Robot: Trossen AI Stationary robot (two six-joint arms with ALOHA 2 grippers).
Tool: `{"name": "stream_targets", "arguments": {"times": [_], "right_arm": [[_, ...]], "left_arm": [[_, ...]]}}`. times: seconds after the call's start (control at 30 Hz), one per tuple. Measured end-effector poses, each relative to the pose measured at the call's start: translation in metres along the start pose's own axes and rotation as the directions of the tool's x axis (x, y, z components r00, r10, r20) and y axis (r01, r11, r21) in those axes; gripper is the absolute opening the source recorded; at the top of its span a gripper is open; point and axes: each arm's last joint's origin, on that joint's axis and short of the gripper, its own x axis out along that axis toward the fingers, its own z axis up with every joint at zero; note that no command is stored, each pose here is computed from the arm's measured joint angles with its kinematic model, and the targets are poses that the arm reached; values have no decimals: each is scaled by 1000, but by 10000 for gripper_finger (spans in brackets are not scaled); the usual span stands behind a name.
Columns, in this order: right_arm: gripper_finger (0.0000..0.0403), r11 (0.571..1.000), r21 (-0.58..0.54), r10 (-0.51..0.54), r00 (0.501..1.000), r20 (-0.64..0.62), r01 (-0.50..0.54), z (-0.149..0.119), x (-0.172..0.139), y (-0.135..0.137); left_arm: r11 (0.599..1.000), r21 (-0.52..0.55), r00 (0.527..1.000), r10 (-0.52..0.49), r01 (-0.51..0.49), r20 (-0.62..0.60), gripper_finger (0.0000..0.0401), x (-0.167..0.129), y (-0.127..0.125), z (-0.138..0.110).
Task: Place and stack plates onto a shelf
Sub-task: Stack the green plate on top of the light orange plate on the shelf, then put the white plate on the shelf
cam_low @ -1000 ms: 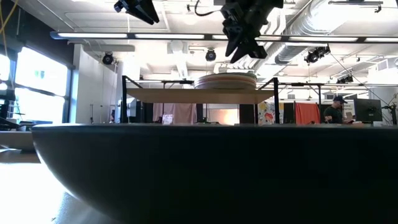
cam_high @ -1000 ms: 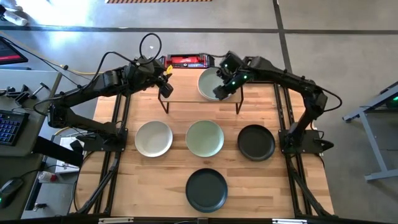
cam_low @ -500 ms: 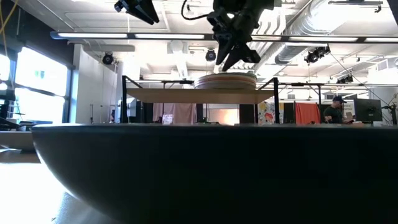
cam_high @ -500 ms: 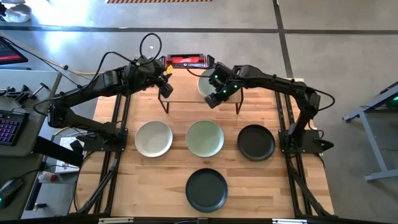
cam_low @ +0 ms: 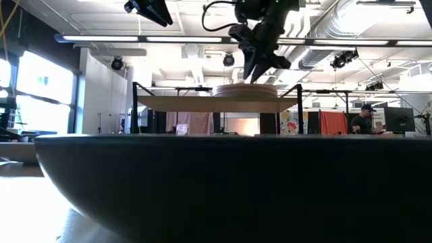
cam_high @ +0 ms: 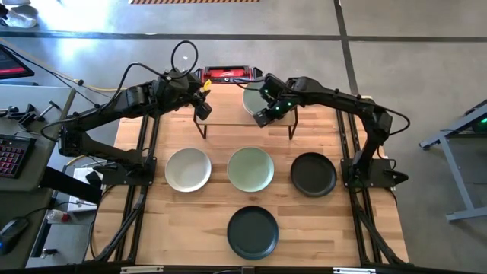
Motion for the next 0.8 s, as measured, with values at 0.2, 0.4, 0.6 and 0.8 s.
{"name": "stream_targets", "arguments": {"times": [0.2,0.4,0.6,0.8], "right_arm": [[97,1000,4,-12,1000,0,12,4,-1,-7],[97,999,-22,29,1000,-9,-30,2,-10,-9],[97,995,-72,75,996,52,-71,3,-23,-7],[97,988,-124,99,991,95,-87,5,-28,-5]], "left_arm": [[1000,0,1000,0,0,0,131,0,0,0],[1000,-1,1000,1,-1,-1,131,0,0,0],[999,-31,997,-27,25,-66,131,13,1,-5],[990,-24,934,-139,139,-330,131,16,-2,-29]]}}
